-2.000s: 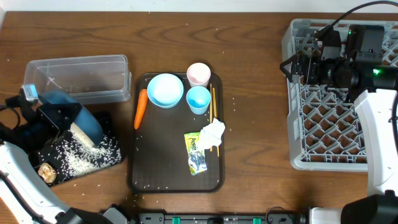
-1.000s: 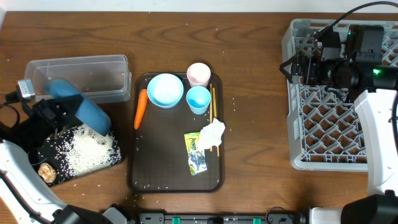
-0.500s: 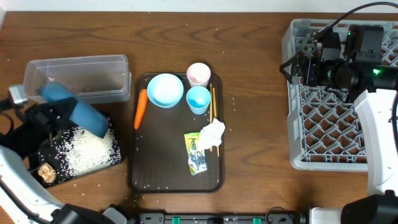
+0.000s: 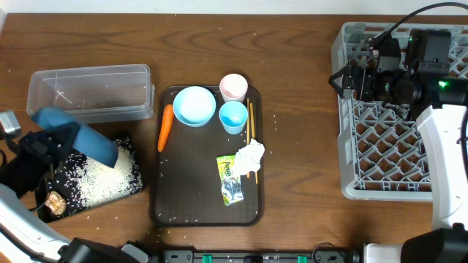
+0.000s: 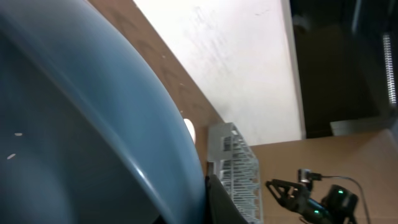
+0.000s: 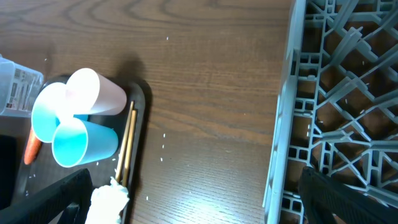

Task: Sort waste into correct bins and load items into the dishwasher rack
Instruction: 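Tip the plate with the left gripper, dumping rice onto the black tray, then carry the empty plate right back over the brown tray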

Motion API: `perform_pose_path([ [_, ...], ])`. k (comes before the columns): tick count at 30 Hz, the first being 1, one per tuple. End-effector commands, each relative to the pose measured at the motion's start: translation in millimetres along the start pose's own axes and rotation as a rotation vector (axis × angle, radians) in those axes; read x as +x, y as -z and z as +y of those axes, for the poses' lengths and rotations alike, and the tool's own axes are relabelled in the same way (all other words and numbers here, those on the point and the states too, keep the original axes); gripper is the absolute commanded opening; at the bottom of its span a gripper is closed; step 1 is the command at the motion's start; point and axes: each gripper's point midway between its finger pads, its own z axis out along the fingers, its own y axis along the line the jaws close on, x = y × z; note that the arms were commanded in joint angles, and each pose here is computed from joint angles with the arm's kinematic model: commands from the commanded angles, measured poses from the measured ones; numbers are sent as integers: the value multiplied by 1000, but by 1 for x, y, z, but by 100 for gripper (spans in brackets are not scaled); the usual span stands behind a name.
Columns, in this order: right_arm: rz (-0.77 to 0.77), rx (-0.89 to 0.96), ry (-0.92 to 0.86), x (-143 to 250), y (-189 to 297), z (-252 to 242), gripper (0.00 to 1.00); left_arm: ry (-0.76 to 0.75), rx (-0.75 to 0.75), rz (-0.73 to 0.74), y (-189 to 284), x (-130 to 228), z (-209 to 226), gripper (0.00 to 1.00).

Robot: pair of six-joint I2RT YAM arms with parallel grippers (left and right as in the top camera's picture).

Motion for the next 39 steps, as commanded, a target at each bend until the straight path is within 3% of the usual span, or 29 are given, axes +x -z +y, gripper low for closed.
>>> perform_pose_path([
  [1,-10,-13,3,-5,3,6,99,-16,-31,-21,6,-3,9,6],
  [4,-11,-13,4,-5,3,6,99,-9,-14,-41,10,-5,7,6],
  [7,-11,-13,4,-5,3,6,99,22,-88,-55,16,-9,22,6],
  [12,-11,-13,4,-5,3,6,99,22,25,-81,17,-12,2,6],
  [15,-11,-13,4,-5,3,6,99,-22,-169,-57,19,-13,37,6],
  [17,-12,-13,4,-5,3,6,99,106,-257,-56,22,-12,53,6],
  [21,-14,-13,5,-6,3,6,99,34,86,-87,17,-7,-13,6],
  [22,-12,-13,5,-5,3,6,99,13,96,-92,18,-6,-17,6],
  [25,-6,-13,2,-4,3,6,99,-51,-95,-72,19,-9,14,6],
  [27,-7,-13,2,-4,3,6,99,60,-235,-66,23,-10,41,6],
  [32,-6,-13,2,-4,3,6,99,11,-45,-75,18,-8,6,6],
  [39,-6,-13,2,-4,3,6,99,-34,-83,-60,14,-7,9,6],
])
